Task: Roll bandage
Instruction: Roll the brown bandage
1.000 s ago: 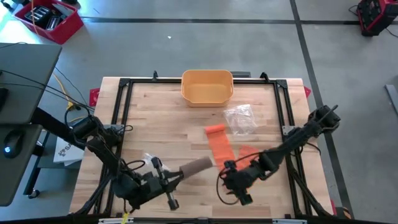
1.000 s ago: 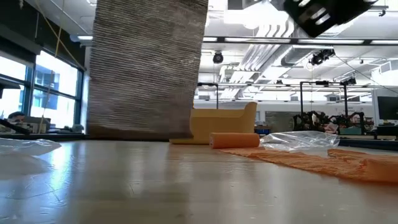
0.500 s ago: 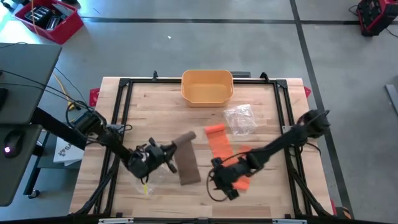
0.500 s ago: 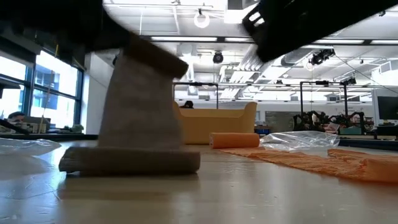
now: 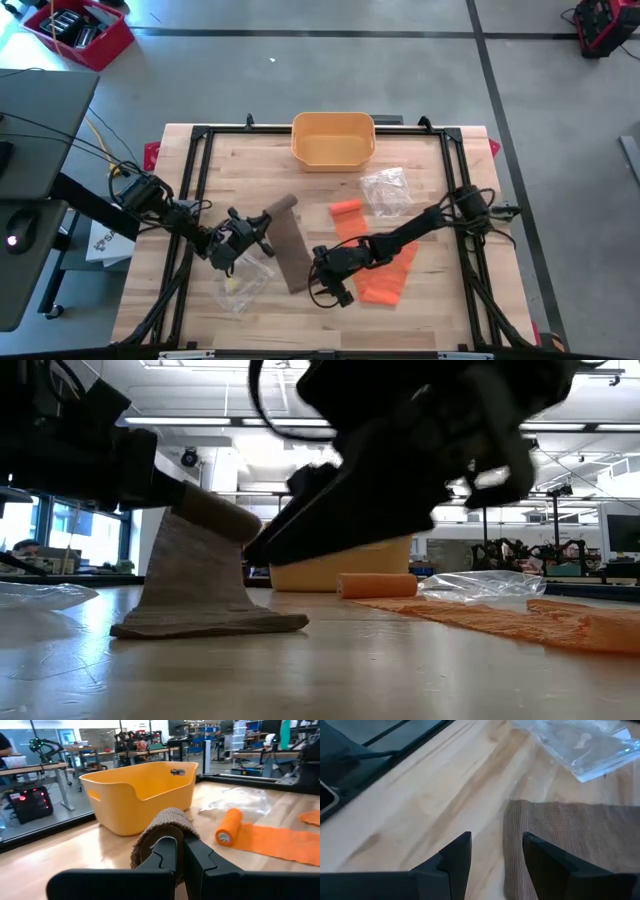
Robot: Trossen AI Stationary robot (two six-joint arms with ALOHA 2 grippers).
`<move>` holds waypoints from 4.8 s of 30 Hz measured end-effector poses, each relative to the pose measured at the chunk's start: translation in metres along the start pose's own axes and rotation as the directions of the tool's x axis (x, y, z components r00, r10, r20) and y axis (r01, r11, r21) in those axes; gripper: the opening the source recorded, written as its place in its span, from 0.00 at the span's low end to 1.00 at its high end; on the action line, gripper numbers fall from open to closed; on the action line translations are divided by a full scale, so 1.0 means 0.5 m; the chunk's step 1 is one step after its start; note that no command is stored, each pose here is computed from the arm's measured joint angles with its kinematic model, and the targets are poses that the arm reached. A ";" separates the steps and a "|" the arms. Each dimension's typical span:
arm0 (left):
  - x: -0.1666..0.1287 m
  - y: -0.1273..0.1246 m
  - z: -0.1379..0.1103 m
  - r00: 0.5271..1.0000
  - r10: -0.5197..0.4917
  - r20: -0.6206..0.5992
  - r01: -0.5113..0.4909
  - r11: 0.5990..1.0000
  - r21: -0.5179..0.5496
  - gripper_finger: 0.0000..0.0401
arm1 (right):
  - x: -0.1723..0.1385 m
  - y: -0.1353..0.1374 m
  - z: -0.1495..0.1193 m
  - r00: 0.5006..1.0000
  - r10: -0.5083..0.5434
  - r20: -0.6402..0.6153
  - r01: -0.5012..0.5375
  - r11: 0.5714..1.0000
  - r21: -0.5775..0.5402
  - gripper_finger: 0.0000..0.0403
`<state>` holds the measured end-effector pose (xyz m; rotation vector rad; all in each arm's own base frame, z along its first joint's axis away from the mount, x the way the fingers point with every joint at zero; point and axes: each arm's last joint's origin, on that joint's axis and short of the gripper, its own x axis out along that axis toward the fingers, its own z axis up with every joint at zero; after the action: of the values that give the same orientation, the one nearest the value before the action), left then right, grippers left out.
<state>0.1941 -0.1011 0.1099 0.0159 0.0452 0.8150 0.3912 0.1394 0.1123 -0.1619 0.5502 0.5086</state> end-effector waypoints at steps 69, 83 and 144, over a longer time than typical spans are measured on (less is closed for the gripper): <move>-0.257 -0.178 0.135 0.813 -0.579 0.054 0.574 0.785 -0.234 0.00 | -0.067 -0.100 0.071 0.929 -0.221 -0.296 0.286 0.937 0.198 0.32; -0.210 -0.168 0.118 0.746 -0.662 0.074 0.649 0.698 -0.301 0.00 | -0.172 0.141 -0.014 0.959 -0.256 0.122 0.221 0.945 0.243 0.32; -0.071 -0.141 0.154 0.707 -0.646 0.289 0.702 0.692 -0.169 0.00 | -0.183 0.147 0.116 0.760 -0.489 0.429 0.409 0.872 0.268 0.46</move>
<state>0.2249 -0.1751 0.1856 -0.1667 -0.2522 0.0522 0.3136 0.1810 0.2093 -0.0054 0.0396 0.0152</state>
